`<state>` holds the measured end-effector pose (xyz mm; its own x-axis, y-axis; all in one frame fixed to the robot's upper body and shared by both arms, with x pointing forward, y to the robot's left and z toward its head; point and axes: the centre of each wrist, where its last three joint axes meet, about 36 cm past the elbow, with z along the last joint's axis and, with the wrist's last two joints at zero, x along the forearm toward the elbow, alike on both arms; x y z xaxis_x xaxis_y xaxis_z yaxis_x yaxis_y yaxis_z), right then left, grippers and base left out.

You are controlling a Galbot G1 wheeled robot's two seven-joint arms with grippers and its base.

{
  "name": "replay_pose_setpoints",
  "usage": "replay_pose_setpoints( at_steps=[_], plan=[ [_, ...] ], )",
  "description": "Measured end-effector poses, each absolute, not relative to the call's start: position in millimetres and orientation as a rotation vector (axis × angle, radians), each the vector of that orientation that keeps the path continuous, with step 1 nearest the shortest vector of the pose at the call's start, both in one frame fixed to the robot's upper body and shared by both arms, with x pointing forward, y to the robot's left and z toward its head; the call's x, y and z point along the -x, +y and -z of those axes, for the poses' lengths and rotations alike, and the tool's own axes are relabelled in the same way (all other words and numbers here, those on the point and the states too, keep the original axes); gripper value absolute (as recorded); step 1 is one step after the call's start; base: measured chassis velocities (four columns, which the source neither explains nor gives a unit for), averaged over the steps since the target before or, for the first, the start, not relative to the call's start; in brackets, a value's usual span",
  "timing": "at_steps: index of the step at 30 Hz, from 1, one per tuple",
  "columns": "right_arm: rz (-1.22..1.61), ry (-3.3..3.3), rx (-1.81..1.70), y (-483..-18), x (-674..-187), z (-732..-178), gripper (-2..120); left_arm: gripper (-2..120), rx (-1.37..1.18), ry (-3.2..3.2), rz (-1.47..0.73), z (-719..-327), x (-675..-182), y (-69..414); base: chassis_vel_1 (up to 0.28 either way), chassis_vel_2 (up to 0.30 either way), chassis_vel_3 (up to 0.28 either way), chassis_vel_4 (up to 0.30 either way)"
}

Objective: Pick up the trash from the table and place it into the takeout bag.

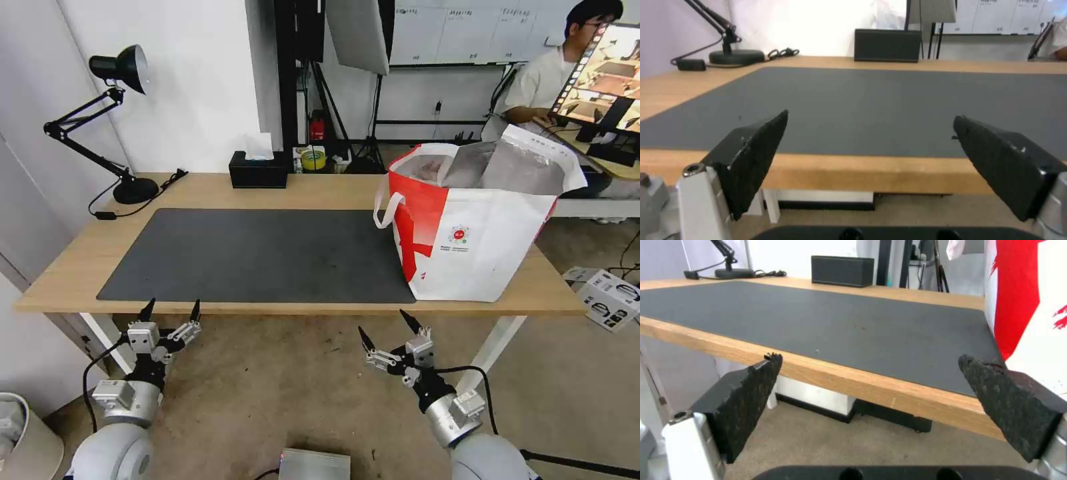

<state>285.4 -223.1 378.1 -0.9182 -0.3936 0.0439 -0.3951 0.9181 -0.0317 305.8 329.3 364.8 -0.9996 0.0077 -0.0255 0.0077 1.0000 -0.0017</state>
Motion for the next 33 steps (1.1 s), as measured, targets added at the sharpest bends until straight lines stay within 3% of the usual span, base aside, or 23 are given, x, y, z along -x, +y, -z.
replay_pose_setpoints(
  at_steps=[33],
  plan=[
    [-0.062,-3.041,-0.625,-223.1,-285.4,-378.1,100,100,-0.011,3.140,0.045,-364.0,-306.9,327.3,0.000,0.000,0.000,0.000]
  ],
)
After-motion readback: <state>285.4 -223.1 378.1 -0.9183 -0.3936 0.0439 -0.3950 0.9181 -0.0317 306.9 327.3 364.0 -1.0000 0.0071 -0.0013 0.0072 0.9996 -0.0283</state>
